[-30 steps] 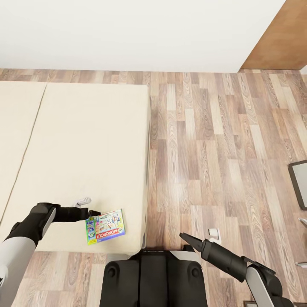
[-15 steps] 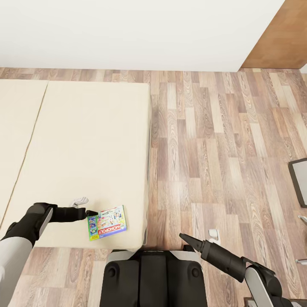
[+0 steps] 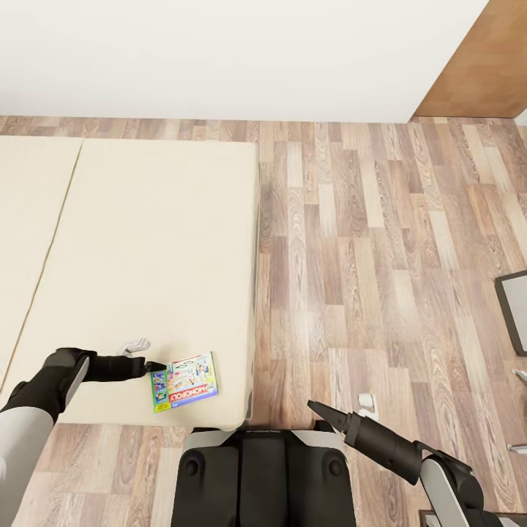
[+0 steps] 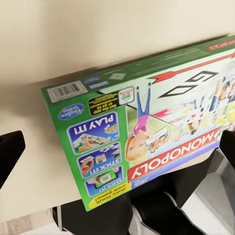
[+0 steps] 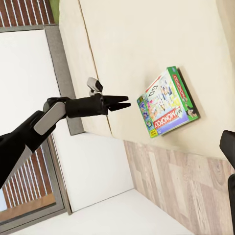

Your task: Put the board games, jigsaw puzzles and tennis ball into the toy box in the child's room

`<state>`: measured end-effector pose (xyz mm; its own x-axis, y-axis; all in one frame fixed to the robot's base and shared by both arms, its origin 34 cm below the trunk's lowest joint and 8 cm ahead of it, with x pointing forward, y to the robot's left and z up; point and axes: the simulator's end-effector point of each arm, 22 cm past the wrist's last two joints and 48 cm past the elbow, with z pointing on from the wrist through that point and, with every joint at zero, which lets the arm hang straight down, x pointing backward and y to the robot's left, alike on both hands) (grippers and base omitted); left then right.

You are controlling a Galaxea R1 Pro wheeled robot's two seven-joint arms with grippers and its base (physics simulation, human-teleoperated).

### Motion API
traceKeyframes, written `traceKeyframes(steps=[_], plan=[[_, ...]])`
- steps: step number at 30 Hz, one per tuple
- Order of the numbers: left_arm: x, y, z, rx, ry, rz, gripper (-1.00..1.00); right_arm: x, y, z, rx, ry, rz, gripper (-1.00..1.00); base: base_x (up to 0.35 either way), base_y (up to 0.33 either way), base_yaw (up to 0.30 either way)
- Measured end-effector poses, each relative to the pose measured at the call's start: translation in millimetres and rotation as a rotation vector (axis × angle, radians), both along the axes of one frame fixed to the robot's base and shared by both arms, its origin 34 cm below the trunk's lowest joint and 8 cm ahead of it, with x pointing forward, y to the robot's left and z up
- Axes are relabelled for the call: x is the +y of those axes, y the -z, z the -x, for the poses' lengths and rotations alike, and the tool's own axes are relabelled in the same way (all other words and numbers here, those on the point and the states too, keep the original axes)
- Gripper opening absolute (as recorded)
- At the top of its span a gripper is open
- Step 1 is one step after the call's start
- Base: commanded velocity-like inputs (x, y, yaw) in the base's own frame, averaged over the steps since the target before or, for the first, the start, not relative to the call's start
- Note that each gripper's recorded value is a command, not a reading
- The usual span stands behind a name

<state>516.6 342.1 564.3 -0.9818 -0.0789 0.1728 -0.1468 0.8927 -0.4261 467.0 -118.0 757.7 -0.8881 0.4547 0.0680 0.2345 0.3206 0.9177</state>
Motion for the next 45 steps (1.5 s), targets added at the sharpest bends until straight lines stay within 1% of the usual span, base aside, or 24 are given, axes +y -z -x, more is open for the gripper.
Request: traceKeyframes(steps=[6,10,13,19,28,34,45], plan=[[-1,3,1,0.002,0.008,-0.013,1.00,0,0,1,0.001,-0.002,0.001,1.00,0.000,0.000,0.000],[4,6,2,0.005,0.013,-0.042,1.00,0,0,0,0.000,-0.002,0.002,1.00,0.000,0.000,0.000],[7,10,4,0.008,0.019,-0.075,1.00,-1,0,0,0.000,-0.002,0.003,1.00,0.000,0.000,0.000],[6,16,11,0.020,0.020,-0.099,1.00,-1,0,0,0.000,-0.002,0.003,1.00,0.000,0.000,0.000],[5,21,18,0.034,0.018,-0.102,1.00,-1,2,1,0.005,-0.002,0.003,1.00,0.000,0.000,0.000],[-3,25,21,0.041,0.021,-0.091,1.00,-1,4,3,0.012,-0.001,0.002,1.00,0.000,0.000,0.000],[-8,27,24,0.045,0.022,-0.085,1.00,-1,6,5,0.017,-0.001,0.002,1.00,0.000,0.000,0.000]])
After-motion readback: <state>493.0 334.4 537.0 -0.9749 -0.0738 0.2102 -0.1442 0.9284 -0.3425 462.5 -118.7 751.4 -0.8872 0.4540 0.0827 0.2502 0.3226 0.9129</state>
